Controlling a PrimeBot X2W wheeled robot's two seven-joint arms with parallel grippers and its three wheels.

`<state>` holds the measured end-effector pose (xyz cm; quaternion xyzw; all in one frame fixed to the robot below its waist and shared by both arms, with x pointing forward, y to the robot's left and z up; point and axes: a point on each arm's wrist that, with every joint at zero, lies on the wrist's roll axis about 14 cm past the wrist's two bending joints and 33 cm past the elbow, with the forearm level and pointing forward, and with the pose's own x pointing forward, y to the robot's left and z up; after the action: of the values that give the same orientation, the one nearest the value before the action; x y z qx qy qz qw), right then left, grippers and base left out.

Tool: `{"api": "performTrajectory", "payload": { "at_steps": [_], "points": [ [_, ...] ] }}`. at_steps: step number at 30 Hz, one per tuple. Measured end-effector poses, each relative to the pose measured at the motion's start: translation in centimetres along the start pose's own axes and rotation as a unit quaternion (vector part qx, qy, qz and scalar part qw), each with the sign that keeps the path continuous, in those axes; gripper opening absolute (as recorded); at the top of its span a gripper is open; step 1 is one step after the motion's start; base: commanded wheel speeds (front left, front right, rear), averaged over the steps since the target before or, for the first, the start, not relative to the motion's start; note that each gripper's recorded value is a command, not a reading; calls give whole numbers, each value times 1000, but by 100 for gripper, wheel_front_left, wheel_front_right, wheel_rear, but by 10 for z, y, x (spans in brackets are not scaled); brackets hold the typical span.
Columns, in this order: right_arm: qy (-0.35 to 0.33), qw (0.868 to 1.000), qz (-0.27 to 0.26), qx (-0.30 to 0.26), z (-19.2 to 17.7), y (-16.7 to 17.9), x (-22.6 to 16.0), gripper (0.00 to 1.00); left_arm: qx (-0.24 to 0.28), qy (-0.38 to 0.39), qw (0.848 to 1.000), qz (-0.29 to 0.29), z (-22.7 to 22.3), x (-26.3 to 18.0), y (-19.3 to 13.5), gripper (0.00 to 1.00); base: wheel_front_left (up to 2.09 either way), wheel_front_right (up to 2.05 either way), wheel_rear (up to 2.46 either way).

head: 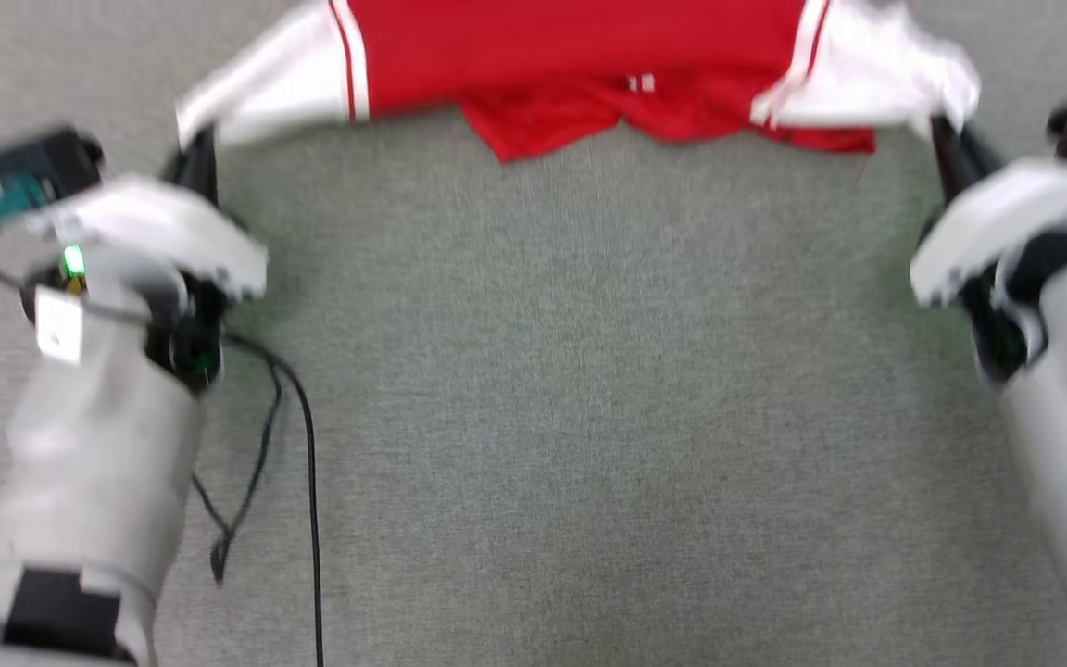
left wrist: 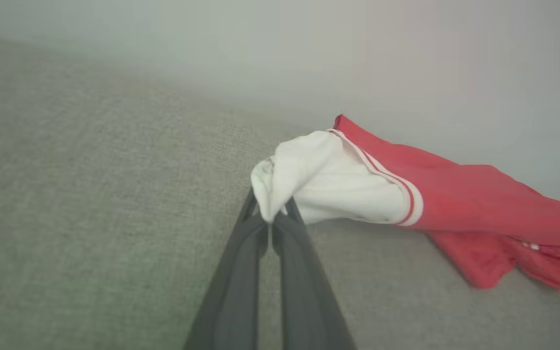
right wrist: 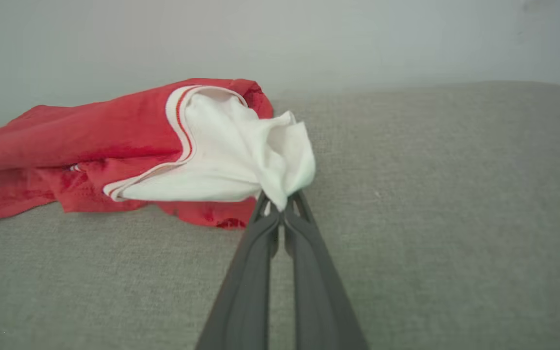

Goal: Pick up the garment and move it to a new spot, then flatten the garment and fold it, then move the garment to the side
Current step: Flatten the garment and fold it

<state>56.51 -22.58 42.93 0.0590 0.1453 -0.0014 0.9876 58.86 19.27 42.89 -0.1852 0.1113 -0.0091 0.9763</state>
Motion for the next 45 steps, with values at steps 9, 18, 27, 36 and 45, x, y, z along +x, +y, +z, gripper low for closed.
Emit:
{"api": "performTrajectory", "payload": {
  "at_steps": [9,18,27,36,45],
  "points": [
    [24,999,-19,37,-32,-22,-84,0,-13,-7,1000,17,-7,-88,19,0,0,0,0],
    [38,997,-25,64,-60,-32,-164,0,7,-25,999,42,-16,-172,36,0,0,0,0],
    [63,994,-35,82,-81,-30,-229,0,16,-20,998,58,-27,-235,39,0,0,0,0],
    [126,987,-58,82,-109,-27,-279,0,13,20,996,82,-45,-279,42,0,0,0,0],
    [170,982,-56,61,-127,-18,-294,100,1,34,996,80,-51,-294,35,0,0,0,0]
  ]
}}
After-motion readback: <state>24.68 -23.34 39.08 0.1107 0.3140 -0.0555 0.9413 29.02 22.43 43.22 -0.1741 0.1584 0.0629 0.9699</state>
